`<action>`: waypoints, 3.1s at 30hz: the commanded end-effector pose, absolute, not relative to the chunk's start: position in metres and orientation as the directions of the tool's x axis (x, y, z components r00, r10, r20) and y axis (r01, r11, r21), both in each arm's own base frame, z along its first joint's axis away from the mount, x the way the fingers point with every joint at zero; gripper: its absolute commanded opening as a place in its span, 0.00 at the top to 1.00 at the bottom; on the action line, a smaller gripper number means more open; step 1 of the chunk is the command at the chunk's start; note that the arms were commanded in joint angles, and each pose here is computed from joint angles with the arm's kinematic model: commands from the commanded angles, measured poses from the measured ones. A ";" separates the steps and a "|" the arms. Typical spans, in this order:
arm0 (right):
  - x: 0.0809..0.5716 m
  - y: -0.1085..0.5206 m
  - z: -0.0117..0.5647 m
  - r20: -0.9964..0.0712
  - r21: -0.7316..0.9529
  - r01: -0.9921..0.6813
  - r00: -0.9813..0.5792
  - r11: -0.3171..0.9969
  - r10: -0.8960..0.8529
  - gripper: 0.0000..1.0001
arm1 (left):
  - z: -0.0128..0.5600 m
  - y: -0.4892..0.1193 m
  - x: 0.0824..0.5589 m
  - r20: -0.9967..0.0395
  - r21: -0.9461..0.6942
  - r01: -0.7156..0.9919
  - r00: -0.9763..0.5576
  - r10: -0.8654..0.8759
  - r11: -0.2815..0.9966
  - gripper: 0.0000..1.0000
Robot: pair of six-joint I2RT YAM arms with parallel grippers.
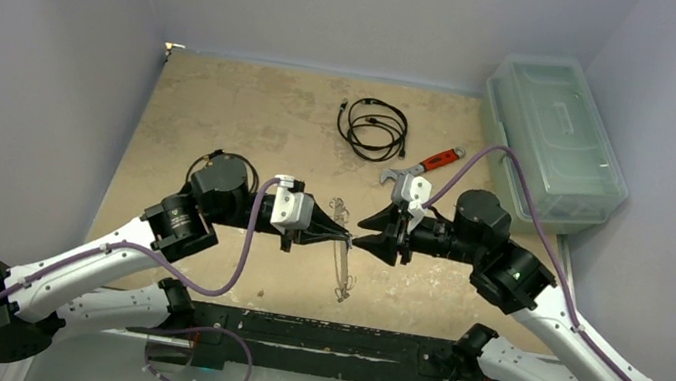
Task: Put the keys on the keyring
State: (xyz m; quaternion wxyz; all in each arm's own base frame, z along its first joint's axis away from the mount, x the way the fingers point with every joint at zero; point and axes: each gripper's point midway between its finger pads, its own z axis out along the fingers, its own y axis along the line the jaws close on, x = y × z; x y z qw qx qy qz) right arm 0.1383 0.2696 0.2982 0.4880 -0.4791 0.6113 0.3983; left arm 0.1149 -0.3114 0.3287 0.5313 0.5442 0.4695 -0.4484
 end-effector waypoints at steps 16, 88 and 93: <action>0.135 0.273 0.334 -0.989 -0.018 -0.981 -0.010 0.193 -0.146 1.00 | 0.347 -0.314 0.115 -0.983 0.181 0.983 0.181 -0.019 0.007 1.00; 0.126 0.274 0.316 -0.994 0.007 -0.987 -0.025 0.162 -0.108 1.00 | 0.374 -0.307 0.130 -0.979 0.175 0.975 0.187 -0.077 0.137 1.00; 0.126 0.273 0.314 -0.996 0.011 -0.985 -0.026 0.169 -0.086 1.00 | 0.388 -0.307 0.129 -0.975 0.149 0.977 0.170 -0.140 0.152 1.00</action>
